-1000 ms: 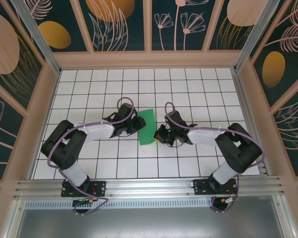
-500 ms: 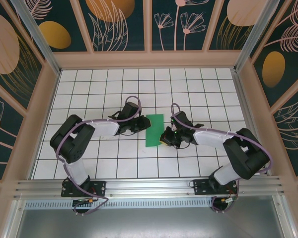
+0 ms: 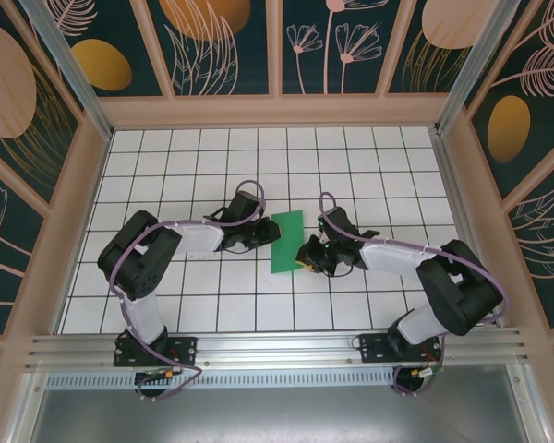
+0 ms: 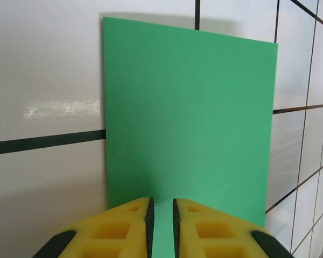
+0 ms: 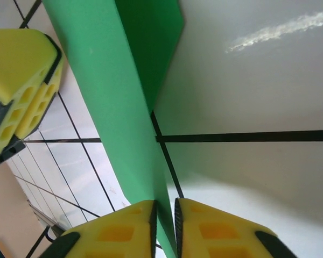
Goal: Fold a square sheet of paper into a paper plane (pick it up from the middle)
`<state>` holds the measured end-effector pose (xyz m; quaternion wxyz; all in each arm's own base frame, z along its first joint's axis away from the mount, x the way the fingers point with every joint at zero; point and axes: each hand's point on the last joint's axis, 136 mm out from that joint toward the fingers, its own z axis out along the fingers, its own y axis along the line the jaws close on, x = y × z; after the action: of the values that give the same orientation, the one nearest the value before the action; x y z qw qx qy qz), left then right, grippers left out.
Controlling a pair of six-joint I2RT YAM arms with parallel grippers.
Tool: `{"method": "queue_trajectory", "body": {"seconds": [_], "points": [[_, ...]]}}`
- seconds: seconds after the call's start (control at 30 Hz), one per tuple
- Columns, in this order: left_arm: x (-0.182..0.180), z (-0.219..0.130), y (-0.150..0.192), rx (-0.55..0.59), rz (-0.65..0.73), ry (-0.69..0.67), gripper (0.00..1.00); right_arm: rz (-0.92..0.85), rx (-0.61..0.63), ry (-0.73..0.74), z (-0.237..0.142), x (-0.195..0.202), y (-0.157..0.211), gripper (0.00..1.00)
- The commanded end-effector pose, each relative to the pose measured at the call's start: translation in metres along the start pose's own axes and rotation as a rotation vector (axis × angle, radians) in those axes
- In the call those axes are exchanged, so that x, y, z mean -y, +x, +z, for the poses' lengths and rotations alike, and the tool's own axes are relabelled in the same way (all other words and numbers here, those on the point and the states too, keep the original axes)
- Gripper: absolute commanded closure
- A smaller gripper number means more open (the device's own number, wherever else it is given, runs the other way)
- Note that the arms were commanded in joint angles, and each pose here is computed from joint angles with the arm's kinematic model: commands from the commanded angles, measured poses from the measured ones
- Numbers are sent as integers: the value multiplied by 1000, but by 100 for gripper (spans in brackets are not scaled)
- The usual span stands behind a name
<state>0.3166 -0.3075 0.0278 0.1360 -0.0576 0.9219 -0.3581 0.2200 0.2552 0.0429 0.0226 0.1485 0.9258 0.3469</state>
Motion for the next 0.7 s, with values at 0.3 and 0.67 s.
{"method": "queue_trajectory", "body": {"seconds": [0.3, 0.67], "points": [[-12, 12, 13, -49, 10, -45, 81, 25, -26, -85, 4, -23, -4, 94], [-5, 7, 9, -43, 26, -37, 82, -7, -11, -68, 24, -43, -30, 93]]}}
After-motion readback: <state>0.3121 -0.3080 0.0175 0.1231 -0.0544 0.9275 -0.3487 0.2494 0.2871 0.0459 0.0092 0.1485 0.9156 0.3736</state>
